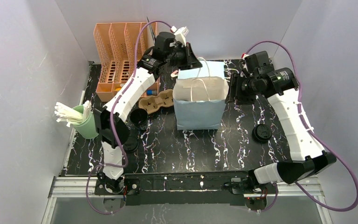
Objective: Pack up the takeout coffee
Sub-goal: Adjust the takeout bag at the center of the board.
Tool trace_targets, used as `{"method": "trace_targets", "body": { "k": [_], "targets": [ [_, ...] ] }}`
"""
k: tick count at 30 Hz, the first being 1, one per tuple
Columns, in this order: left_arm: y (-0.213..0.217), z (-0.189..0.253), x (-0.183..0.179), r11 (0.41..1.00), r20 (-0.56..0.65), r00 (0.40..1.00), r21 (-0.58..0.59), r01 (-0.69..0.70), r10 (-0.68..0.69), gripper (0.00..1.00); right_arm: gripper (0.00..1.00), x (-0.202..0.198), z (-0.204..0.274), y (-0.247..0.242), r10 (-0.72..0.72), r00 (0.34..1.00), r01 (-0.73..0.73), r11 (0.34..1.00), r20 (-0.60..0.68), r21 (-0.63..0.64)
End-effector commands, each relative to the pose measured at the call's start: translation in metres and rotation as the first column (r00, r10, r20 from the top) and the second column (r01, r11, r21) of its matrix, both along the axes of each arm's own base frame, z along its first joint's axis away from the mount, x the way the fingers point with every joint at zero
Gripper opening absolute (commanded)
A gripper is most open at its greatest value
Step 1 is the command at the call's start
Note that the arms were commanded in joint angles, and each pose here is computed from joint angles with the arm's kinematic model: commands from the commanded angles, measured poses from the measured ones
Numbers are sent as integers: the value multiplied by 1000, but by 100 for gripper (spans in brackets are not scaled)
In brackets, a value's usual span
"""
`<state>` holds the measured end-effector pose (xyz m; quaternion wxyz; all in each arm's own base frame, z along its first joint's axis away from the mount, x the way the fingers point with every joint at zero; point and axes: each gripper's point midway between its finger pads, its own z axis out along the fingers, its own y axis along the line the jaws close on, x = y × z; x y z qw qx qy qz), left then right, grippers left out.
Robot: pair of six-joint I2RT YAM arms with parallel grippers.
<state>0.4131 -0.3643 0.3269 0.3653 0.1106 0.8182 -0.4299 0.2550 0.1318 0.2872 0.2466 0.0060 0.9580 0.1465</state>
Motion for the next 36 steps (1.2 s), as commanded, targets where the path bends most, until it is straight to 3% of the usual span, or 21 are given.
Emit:
{"method": "trace_targets", "body": {
  "k": [1,6,10,13,17,21,29,36],
  "targets": [
    [-44,79,-31,945,204,951,-183,270,-232,8,64,-14,15,3,56,998,-58,997,40,41],
    [-40,78,-34,951,206,954,-175,254,-216,36,70,12,33,-7,76,981,-69,997,181,-43],
    [-10,78,-27,991,215,973,-87,107,-86,56,68,47,42,-12,84,960,-51,991,267,-125],
    [19,79,-24,999,192,981,-34,-11,17,64,66,68,47,-5,114,941,-74,988,320,-134],
    [73,70,-25,977,108,974,49,-206,200,66,67,90,42,10,180,917,-140,981,355,-134],
    [105,47,-39,953,24,957,88,-290,289,65,72,120,30,19,240,897,-183,966,371,-184],
    [111,10,-65,948,-136,939,81,-309,317,61,78,142,26,33,374,834,-294,923,406,-247],
    [98,-20,-73,956,-263,920,43,-290,291,60,82,158,34,40,391,792,-302,918,469,-256]
  ]
}}
